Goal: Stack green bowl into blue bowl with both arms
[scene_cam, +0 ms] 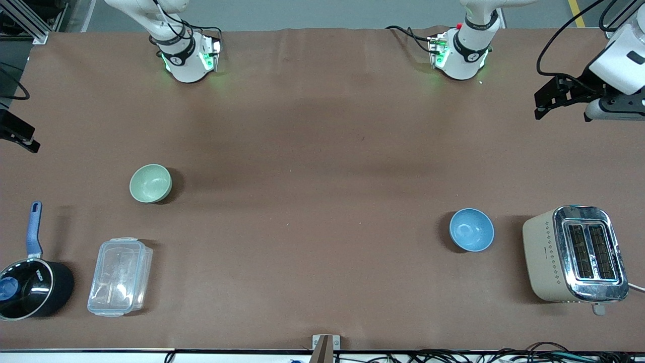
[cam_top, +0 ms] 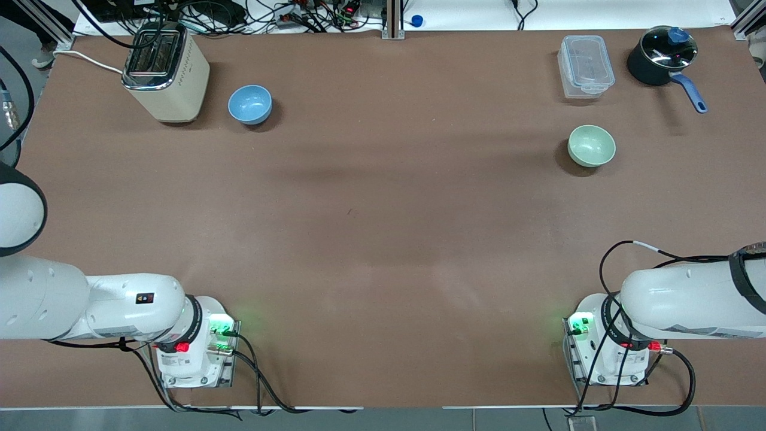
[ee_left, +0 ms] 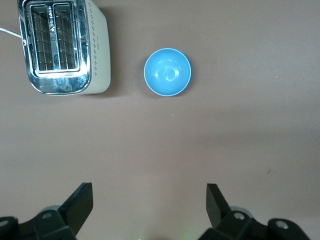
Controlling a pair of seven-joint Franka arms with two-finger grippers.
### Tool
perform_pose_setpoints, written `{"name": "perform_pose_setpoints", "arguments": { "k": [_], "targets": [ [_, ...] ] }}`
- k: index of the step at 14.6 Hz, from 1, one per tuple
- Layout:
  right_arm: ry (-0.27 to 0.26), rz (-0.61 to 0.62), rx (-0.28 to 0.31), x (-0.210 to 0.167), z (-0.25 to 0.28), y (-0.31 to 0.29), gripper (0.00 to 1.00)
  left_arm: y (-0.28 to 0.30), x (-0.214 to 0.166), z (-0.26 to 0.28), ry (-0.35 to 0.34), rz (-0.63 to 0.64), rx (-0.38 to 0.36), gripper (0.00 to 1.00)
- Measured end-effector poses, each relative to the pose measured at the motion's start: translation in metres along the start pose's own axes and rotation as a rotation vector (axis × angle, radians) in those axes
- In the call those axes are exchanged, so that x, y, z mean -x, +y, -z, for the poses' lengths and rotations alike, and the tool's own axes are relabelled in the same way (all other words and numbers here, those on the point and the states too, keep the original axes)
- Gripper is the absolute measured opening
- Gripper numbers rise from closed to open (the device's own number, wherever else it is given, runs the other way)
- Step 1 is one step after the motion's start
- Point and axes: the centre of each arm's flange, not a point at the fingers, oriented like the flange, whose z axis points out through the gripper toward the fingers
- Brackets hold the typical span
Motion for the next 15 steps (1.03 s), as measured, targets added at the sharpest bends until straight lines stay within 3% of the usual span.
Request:
{"name": "perform_pose_setpoints", "arguments": {
  "k": [4, 7, 15],
  "targets": [
    [-0.007, 0.000, -0.001, 0.001, -0.001, 0.000, 1.00, -0.001, -0.001, -0.002, -0.003, 0.002, 0.001, 1.00],
    [-0.010, 0.001, -0.002, 0.001, -0.001, -0.001, 1.00, -0.003, -0.016, -0.026, -0.042, 0.001, 0.007, 1.00],
    [-0.073, -0.001, -0.008, 0.007, -0.017, 0.000, 1.00, -0.006, -0.102, -0.203, -0.163, -0.004, 0.053, 1.00]
  ]
}}
